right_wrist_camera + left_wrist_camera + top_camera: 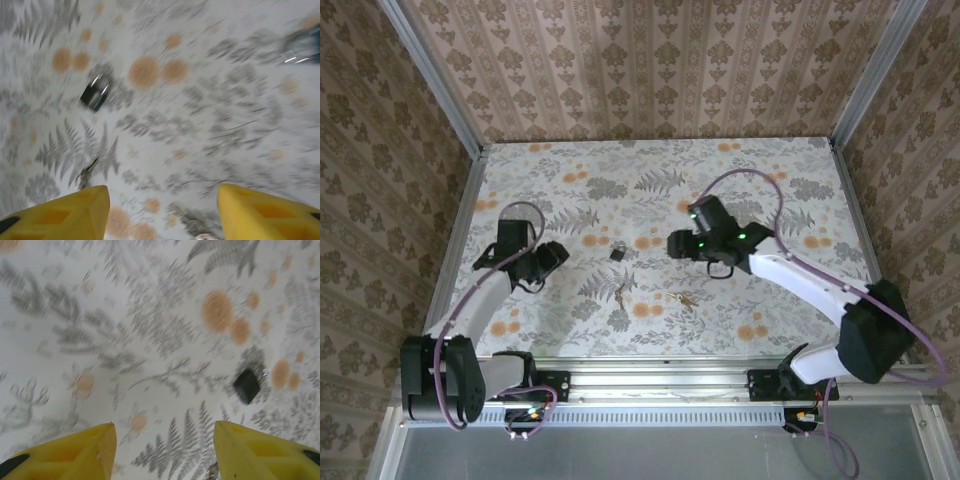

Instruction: Unlock with the key

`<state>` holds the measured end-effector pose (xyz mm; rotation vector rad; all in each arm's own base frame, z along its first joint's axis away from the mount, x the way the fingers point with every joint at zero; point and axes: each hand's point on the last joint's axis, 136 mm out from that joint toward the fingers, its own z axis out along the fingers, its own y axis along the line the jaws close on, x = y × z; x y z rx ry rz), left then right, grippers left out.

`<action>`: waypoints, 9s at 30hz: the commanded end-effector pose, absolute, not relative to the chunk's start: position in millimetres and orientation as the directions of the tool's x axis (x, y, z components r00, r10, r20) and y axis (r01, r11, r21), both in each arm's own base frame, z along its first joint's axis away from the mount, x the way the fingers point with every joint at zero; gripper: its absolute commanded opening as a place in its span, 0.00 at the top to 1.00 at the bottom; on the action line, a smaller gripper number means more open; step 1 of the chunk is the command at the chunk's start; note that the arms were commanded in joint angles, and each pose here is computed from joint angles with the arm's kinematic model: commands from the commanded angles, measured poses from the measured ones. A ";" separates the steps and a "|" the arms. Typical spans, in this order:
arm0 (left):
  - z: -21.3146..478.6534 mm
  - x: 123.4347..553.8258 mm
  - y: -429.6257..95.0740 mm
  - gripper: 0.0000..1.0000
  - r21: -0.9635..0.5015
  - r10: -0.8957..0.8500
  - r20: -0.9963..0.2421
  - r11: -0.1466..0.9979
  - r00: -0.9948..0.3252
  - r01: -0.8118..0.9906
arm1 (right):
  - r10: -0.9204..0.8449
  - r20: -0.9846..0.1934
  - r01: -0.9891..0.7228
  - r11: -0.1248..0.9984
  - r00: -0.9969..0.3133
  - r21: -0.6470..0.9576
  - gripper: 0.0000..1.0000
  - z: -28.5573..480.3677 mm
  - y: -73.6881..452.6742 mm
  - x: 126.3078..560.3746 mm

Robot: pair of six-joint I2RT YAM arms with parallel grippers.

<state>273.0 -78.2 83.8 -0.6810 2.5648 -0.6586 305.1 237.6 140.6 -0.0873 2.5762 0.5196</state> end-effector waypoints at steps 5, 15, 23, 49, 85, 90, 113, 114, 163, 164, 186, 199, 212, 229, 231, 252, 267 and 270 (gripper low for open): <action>56.0 234.6 -72.0 0.32 -0.513 -0.613 -0.180 0.726 -0.770 -0.458 | -0.154 -0.387 -0.277 0.918 -0.909 0.285 0.61 105.5 311.8 288.4; 39.2 225.3 -70.3 0.31 -0.506 -0.644 -0.145 0.701 -0.751 -0.503 | -0.328 -0.251 -0.379 0.906 -0.911 0.190 0.53 64.1 367.5 254.0; 36.2 222.9 -70.6 0.30 -0.505 -0.645 -0.136 0.698 -0.752 -0.507 | -0.360 -0.188 -0.386 0.915 -0.914 0.121 0.57 34.9 380.4 252.1; 34.1 226.9 -79.1 0.30 -0.508 -0.636 -0.133 0.703 -0.760 -0.498 | -0.299 -0.262 -0.332 0.939 -0.918 0.088 0.98 22.0 349.5 275.2; 245.3 261.1 -263.6 0.40 -0.759 -0.215 -0.573 0.503 -0.791 0.413 | -0.206 -0.769 -0.730 0.530 -0.605 0.432 1.00 221.3 298.4 258.7; 251.5 255.5 -277.3 0.44 -0.754 -0.184 -0.590 0.475 -0.786 0.454 | -0.208 -0.763 -0.731 0.516 -0.613 0.446 1.00 222.0 302.1 258.6; 254.4 249.1 -300.8 1.00 -0.754 -0.136 -0.598 0.431 -0.790 0.496 | -0.191 -0.757 -0.709 0.545 -0.625 0.447 0.94 217.9 300.9 264.6; 253.4 250.3 -298.6 1.00 -0.748 -0.143 -0.602 0.444 -0.785 0.493 | -0.185 -0.754 -0.700 0.556 -0.630 0.449 0.86 217.3 299.3 266.4; 292.4 254.1 -285.0 1.00 -0.784 -0.312 -0.618 0.311 -0.722 0.537 | 0.115 -0.647 -0.619 0.206 -0.754 0.758 1.00 262.1 310.2 263.3; 293.4 254.3 -284.6 1.00 -0.784 -0.314 -0.618 0.309 -0.721 0.538 | 0.118 -0.651 -0.622 0.213 -0.749 0.754 1.00 262.7 309.5 263.8; 269.5 269.1 -272.3 0.32 -0.791 -0.309 -0.519 0.528 -0.797 0.310 | -0.219 -0.927 -0.384 0.919 -0.304 -0.091 1.00 238.6 249.0 300.4; 252.6 269.7 -295.9 0.30 -0.811 -0.286 -0.423 0.543 -0.860 0.218 | -0.244 -0.939 -0.416 0.901 -0.243 -0.127 1.00 248.0 265.5 289.4; 254.5 269.3 -318.2 0.48 -0.824 -0.263 -0.407 0.520 -0.875 0.226 | -0.293 -0.931 -0.446 0.878 -0.219 -0.172 1.00 243.8 282.2 281.6; 248.8 271.0 -315.9 1.00 -0.798 -0.249 -0.429 0.555 -0.868 0.235 | -0.307 -0.924 -0.444 0.877 -0.228 -0.182 0.93 238.3 281.9 278.0; 248.0 272.8 -311.2 1.00 -0.785 -0.247 -0.452 0.566 -0.857 0.250 | -0.276 -0.927 -0.440 0.886 -0.254 -0.143 0.80 238.4 276.2 277.8; 286.5 272.8 -291.0 1.00 -0.779 -0.289 -0.612 0.382 -0.736 0.498 | 0.255 -0.654 -0.523 0.428 -0.712 0.737 0.60 250.1 276.0 289.4; 310.0 255.4 -305.5 1.00 -0.764 -0.302 -0.646 0.266 -0.701 0.588 | 0.357 -0.627 -0.600 0.197 -0.692 0.775 0.58 291.1 287.3 286.5; 312.1 253.4 -307.9 1.00 -0.763 -0.301 -0.647 0.251 -0.701 0.596 | 0.349 -0.625 -0.601 0.191 -0.698 0.776 0.58 290.5 289.5 286.1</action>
